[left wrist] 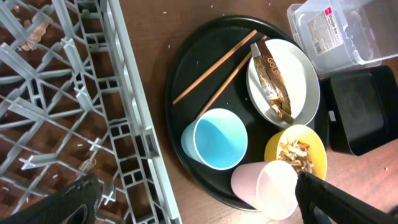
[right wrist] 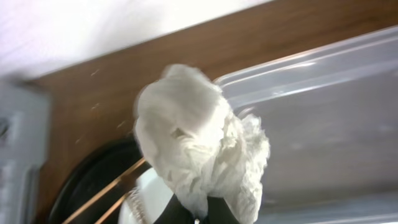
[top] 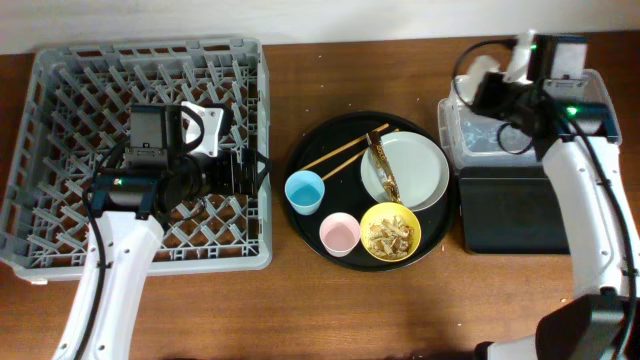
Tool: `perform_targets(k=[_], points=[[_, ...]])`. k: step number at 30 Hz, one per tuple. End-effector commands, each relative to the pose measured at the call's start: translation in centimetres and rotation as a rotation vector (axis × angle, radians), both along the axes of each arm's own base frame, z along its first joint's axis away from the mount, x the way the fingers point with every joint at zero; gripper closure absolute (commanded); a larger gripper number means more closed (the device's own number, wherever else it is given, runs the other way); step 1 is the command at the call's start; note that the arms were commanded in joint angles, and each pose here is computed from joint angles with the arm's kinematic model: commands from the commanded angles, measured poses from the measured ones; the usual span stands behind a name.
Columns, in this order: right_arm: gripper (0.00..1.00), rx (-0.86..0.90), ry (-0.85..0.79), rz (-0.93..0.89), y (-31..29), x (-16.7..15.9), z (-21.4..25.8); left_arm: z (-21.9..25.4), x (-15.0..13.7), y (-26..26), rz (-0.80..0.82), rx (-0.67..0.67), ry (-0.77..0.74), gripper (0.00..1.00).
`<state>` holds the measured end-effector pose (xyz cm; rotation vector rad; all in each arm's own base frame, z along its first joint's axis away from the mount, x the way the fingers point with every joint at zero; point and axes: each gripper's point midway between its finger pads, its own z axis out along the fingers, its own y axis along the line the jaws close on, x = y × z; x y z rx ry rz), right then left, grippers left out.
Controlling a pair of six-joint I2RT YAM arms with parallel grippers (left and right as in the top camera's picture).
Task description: Sort waste into correct bins and load items into the dishwasher rack
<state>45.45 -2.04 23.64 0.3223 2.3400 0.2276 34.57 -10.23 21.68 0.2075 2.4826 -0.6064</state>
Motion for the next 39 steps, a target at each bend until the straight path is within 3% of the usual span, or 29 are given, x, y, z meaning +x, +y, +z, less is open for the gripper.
perform_targets(k=[1, 2, 3, 4, 5, 7, 11, 13, 16, 17, 18, 19, 21, 22, 24, 26, 28, 29, 30, 31, 33, 36, 39], points=[[0.94, -0.112, 0.167, -0.204, -5.7, 0.4, -6.8, 0.7, 0.3, -0.2, -0.006, -0.014, -0.016, 0.01], [0.88, -0.107, 0.182, -0.217, -6.6, 1.0, -8.2, 0.8, 0.3, -0.2, -0.006, -0.014, -0.016, 0.01], [0.2, -0.101, 0.155, -0.105, -5.8, 1.6, -7.7, 0.7, 0.3, -0.2, -0.006, -0.014, -0.016, 0.01], [0.19, -0.06, 0.133, -0.031, -4.2, 1.6, -6.4, 0.8, 0.3, -0.2, -0.006, -0.014, -0.016, 0.01], [0.19, -0.011, 0.119, 0.027, -2.6, 1.3, -5.4, 0.8, 0.3, -0.2, -0.006, -0.014, -0.016, 0.01], [0.3, 0.091, 0.139, 0.23, 4.2, -0.7, -3.9, 0.8, 0.3, -0.2, -0.006, -0.014, -0.016, 0.01], [0.31, -0.049, 0.352, 0.438, 13.1, -4.8, -10.4, 0.8, 0.3, -0.2, -0.006, -0.014, -0.016, 0.01], [0.33, -0.147, 0.397, 0.396, 14.4, -4.9, -14.3, 0.8, 0.3, -0.2, -0.006, -0.014, -0.016, 0.01], [0.47, -0.187, 0.436, 0.331, 14.8, -3.4, -20.3, 0.8, 0.3, -0.2, -0.006, -0.014, -0.016, 0.01], [0.73, -0.188, 0.447, 0.31, 14.4, -3.1, -21.4, 0.8, 0.3, -0.2, -0.006, -0.014, -0.016, 0.01], [0.89, -0.181, 0.453, 0.304, 14.1, -3.0, -21.5, 0.8, 0.3, -0.2, -0.006, -0.014, -0.016, 0.01], [0.96, -0.156, 0.434, 0.302, 13.9, -2.9, -19.7, 0.8, 0.3, -0.2, -0.006, -0.014, -0.016, 0.01], [0.96, -0.138, 0.334, 0.275, 13.0, -1.7, -14.7, 0.8, 0.3, -0.2, -0.006, -0.014, -0.016, 0.01], [0.96, -0.128, 0.229, 0.224, 11.2, -0.6, -10.0, 0.8, 0.3, -0.2, -0.006, -0.014, -0.016, 0.01], [0.96, -0.102, 0.052, -0.012, 4.0, 1.3, -2.6, 0.8, 0.3, -0.2, -0.006, -0.014, -0.016, 0.01], [0.96, -0.084, -0.007, -0.162, -1.8, 2.2, -1.3, 0.8, 0.3, -0.2, -0.006, -0.014, -0.016, 0.01], [0.93, -0.075, -0.001, -0.308, -8.8, 3.9, -4.5, 0.8, 0.3, -0.2, -0.006, -0.014, -0.016, 0.01], [0.81, -0.068, 0.007, -0.331, -10.5, 4.8, -6.3, 0.8, 0.3, -0.2, -0.006, -0.014, -0.016, 0.01], [0.46, -0.048, 0.022, -0.319, -11.0, 5.1, -7.7, 0.8, 0.3, -0.2, -0.006, -0.014, -0.016, 0.01], [0.27, -0.02, 0.022, -0.304, -10.9, 5.2, -7.9, 0.8, 0.3, -0.2, -0.006, -0.013, -0.016, 0.01], [0.18, 0.078, -0.07, -0.193, -8.4, 5.3, -3.7, 0.8, 0.3, -0.2, -0.006, -0.014, -0.016, 0.01], [0.23, 0.26, -0.136, 0.045, -1.5, 1.0, 3.8, 0.8, 0.3, -0.2, -0.006, -0.014, -0.016, 0.01], [0.4, 0.291, 0.093, 0.135, 4.6, -7.4, 3.7, 0.8, 0.3, -0.2, -0.006, -0.014, -0.016, 0.01]])
